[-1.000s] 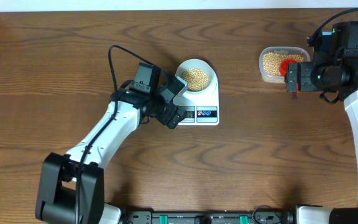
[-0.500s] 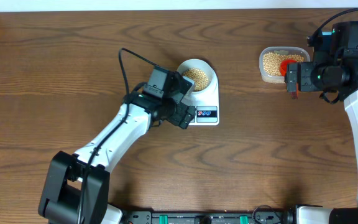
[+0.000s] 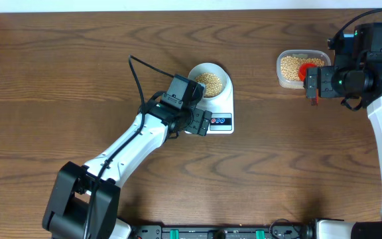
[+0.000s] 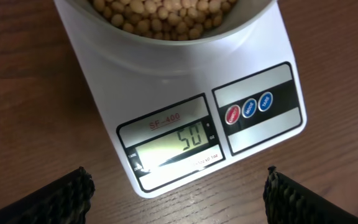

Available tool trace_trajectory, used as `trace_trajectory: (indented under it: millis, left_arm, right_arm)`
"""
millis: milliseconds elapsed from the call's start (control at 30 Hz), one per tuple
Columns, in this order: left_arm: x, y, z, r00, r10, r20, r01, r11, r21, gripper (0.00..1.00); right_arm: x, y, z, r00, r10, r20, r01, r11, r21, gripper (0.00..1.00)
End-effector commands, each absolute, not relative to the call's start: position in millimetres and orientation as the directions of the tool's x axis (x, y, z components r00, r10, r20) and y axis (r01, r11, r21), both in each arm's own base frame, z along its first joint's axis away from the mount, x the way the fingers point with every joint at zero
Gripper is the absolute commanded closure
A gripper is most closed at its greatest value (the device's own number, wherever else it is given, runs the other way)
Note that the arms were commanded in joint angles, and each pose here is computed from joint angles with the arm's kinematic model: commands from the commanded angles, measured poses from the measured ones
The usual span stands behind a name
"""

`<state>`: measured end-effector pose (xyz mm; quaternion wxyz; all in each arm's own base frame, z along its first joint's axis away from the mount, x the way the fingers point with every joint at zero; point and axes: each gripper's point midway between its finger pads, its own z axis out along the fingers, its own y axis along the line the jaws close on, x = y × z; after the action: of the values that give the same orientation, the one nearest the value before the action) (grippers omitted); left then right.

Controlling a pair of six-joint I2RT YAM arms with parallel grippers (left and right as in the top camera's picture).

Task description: Scoop item into bowl and weigh 50g on scale

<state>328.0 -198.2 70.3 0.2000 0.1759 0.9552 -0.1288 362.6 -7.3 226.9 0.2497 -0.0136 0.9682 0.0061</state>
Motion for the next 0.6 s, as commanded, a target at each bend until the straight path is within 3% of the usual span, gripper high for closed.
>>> trace_trajectory:
  millis: [0,567]
  left_arm:
    - [326.9,-192.2,62.7,-0.875,0.264,-0.406,0.352,0.923,-0.157,0.1]
    - [335.3,-190.4,65.5,-0.858,0.267,-0.438,0.354,0.927,-0.128,0.1]
  right_arm:
    - [362.4,-6.0,239.0,-0.859,-0.041,-0.511,-0.043,0.999,-0.007,0.01]
    - [362.4,-6.0,239.0,-0.859,-0.041,-0.511,-0.044,0.999,-0.007,0.01]
